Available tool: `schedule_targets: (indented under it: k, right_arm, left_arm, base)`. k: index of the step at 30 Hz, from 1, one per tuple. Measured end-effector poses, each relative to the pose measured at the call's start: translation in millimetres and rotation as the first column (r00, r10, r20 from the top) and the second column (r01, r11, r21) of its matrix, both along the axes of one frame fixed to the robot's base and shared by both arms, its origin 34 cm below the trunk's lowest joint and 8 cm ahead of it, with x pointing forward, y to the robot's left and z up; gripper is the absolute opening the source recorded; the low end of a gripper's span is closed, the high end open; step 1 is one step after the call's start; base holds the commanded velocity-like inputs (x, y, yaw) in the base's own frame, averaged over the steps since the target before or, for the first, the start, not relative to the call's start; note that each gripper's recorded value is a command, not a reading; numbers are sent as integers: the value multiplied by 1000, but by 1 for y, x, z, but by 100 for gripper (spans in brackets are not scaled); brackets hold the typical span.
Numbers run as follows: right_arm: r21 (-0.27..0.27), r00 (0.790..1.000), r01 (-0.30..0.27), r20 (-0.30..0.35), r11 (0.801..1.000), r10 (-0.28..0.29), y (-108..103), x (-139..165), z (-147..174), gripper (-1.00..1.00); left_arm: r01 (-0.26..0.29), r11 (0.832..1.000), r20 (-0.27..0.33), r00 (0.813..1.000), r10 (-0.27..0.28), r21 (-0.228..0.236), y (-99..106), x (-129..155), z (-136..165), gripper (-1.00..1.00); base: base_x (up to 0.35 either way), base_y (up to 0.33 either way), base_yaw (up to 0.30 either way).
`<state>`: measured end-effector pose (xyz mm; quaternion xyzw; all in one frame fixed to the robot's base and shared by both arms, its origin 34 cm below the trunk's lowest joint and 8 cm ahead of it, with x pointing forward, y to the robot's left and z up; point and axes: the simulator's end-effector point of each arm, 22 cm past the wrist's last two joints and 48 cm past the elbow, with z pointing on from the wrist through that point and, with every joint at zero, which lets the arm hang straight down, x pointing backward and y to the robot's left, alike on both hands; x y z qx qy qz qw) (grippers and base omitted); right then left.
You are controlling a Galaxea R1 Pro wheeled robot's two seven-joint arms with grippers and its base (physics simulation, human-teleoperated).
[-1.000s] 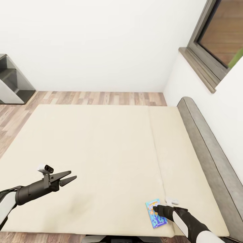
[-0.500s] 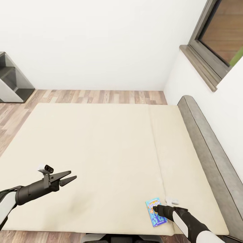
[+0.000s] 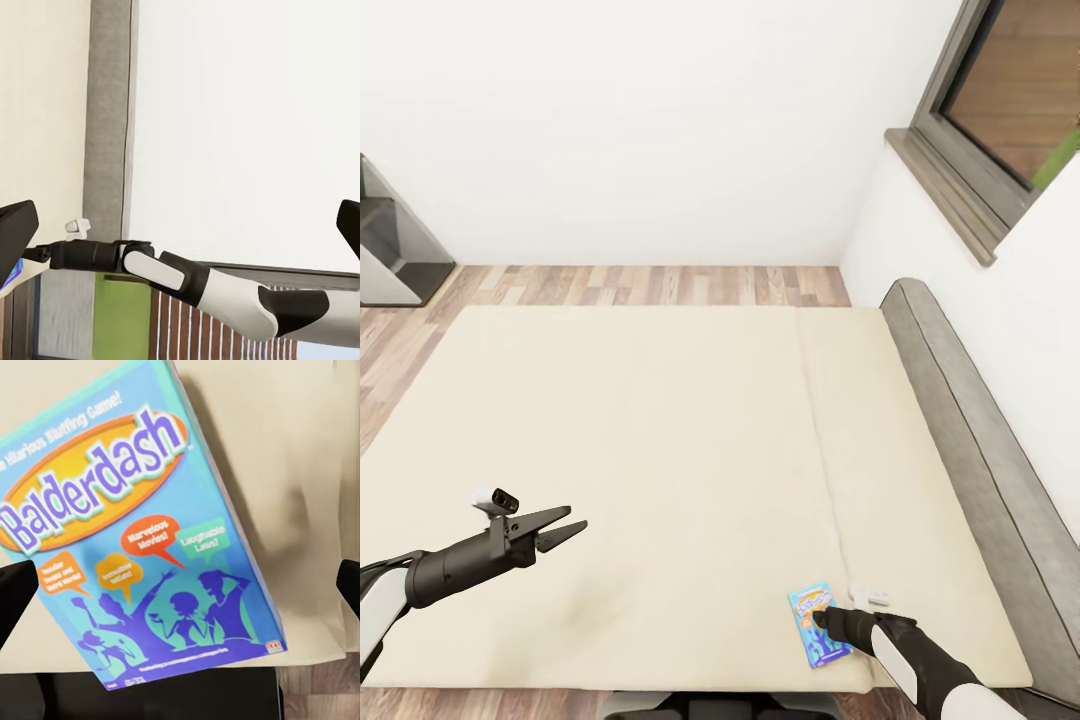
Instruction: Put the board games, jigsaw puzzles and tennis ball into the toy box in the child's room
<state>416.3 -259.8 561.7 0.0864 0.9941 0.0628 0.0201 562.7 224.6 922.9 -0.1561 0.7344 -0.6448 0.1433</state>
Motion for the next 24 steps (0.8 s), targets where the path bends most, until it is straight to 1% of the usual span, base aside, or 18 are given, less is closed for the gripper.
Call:
schedule_targets:
  k: [16,20,24]
  right_arm:
    - [3,1000,0,0,1000,0,3,1,0,100]
    - [8,1000,-2,6,1000,1,8,7,0,100]
    - [7,1000,-3,19,1000,2,8,16,1,100]
  left_arm:
    - [0,1000,-2,1000,0,-1,0,0,-1,100]
    - [0,1000,-3,1000,0,-2,0,0,-1,100]
    - [0,1000,-5,1000,0,-3,0,0,-2,100]
  base:
    - [0,0,-7]
    - [0,0,0]
    - [0,0,0]
